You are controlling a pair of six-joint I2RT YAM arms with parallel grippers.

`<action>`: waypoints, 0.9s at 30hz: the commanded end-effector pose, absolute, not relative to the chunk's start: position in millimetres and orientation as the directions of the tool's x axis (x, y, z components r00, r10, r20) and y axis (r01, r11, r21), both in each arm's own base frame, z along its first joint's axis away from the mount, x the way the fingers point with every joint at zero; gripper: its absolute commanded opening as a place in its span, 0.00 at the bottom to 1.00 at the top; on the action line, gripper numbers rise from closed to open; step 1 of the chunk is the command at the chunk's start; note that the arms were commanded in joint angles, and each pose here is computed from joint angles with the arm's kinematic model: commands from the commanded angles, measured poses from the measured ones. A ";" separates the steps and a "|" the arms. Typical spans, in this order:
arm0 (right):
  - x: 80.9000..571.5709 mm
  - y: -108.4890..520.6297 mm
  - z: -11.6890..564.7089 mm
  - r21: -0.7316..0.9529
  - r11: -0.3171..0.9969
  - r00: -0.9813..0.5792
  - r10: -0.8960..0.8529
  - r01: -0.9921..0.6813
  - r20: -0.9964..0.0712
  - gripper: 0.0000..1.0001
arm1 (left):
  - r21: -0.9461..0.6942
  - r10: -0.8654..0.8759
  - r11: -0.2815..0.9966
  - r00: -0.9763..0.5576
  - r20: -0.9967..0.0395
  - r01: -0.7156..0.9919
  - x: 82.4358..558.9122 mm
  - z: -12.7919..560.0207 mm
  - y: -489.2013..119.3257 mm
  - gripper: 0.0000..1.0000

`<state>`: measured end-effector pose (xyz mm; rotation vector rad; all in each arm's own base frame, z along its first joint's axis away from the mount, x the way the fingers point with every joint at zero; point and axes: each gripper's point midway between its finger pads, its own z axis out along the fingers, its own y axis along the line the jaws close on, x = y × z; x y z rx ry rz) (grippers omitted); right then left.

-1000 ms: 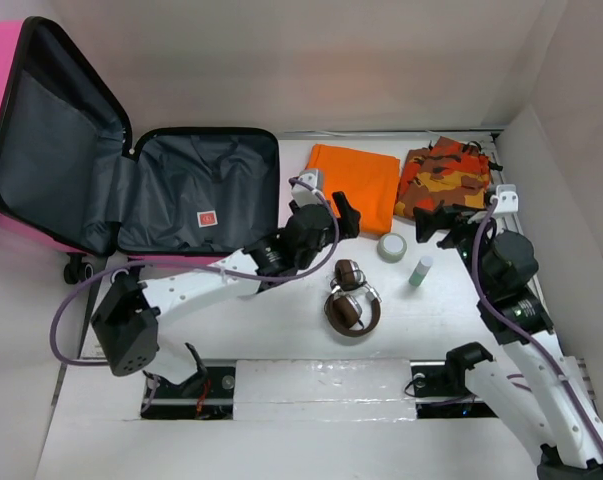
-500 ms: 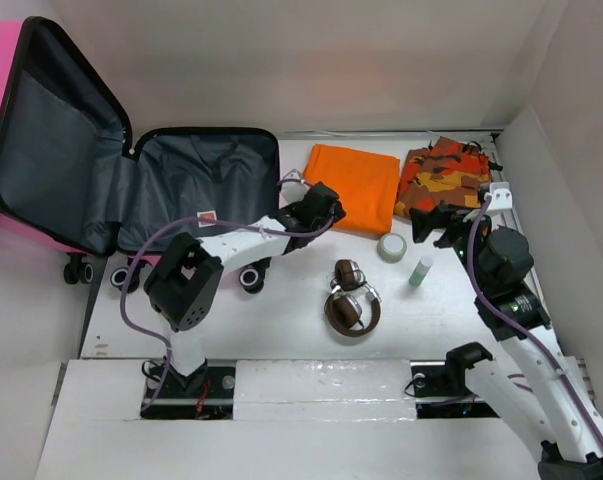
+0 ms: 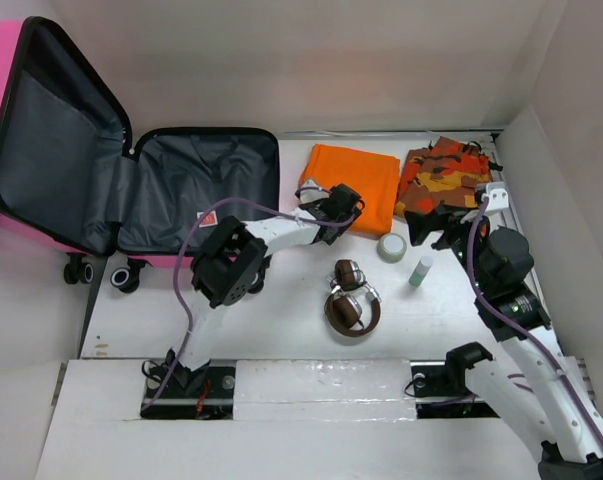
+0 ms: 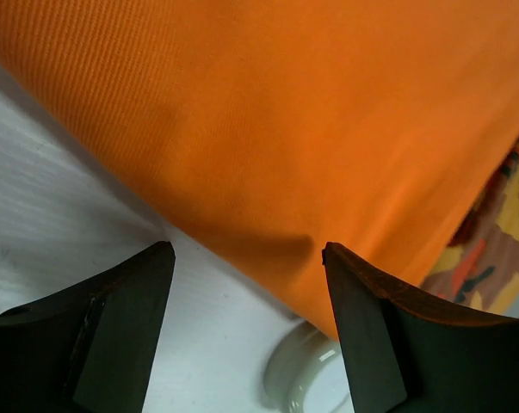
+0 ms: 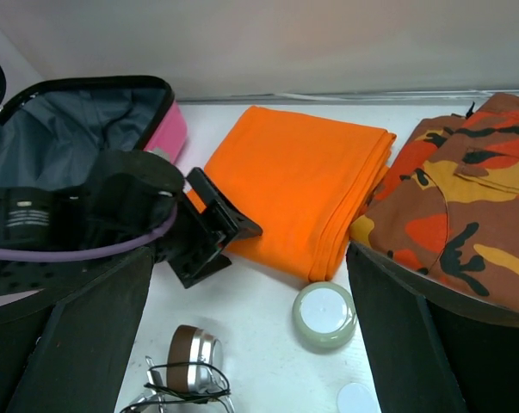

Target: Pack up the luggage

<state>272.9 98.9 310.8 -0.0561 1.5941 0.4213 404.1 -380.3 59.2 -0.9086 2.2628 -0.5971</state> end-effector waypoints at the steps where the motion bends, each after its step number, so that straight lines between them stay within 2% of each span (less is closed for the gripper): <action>1: 269.5 104.9 324.3 0.222 0.916 -0.036 0.223 -0.333 -0.974 1.00 | -0.563 -0.760 0.641 -0.537 -0.367 -0.522 407.1 49.2 -372.9 0.67; 4: 266.0 108.1 326.7 0.222 0.909 -0.032 0.225 -0.352 -0.974 1.00 | -0.550 -0.769 0.635 -0.507 -0.388 -0.542 415.3 44.6 -365.9 0.67; 9: 265.6 109.7 329.0 0.221 0.906 -0.025 0.228 -0.362 -0.973 1.00 | -0.522 -0.779 0.625 -0.510 -0.365 -0.580 422.5 16.0 -364.4 0.64; 12: 264.9 111.2 329.0 0.221 0.902 -0.027 0.227 -0.370 -0.974 1.00 | -0.527 -0.785 0.617 -0.505 -0.360 -0.585 428.6 10.1 -370.3 0.56; 13: 262.8 110.4 331.9 0.220 0.902 -0.017 0.230 -0.372 -0.973 1.00 | -0.493 -0.776 0.631 -0.497 -0.388 -0.599 429.2 2.6 -364.1 0.55; 17: 259.0 109.0 333.1 0.220 0.901 -0.006 0.235 -0.375 -0.972 1.00 | -0.509 -0.748 0.663 -0.515 -0.418 -0.550 445.0 8.4 -363.9 0.26; 18: 257.1 108.3 335.4 0.219 0.900 0.002 0.238 -0.377 -0.971 1.00 | -0.514 -0.748 0.662 -0.520 -0.412 -0.546 449.8 6.3 -359.6 0.08; 19: 257.1 108.3 335.5 0.219 0.900 0.003 0.238 -0.377 -0.971 1.00 | -0.525 -0.747 0.662 -0.525 -0.407 -0.535 452.6 9.7 -358.1 0.00; 21: 254.5 109.1 337.8 0.218 0.896 0.009 0.240 -0.387 -0.971 1.00 | -0.554 -0.748 0.657 -0.535 -0.393 -0.512 460.3 13.2 -352.7 0.00; 25: 252.2 108.3 340.6 0.217 0.895 0.019 0.243 -0.389 -0.970 1.00 | -0.603 -0.688 0.702 -0.577 -0.440 -0.377 468.0 32.8 -352.6 0.00; 27: 250.2 107.6 342.9 0.217 0.894 0.027 0.247 -0.391 -0.969 1.00 | -0.616 -0.625 0.748 -0.577 -0.526 -0.248 476.8 70.1 -357.0 0.00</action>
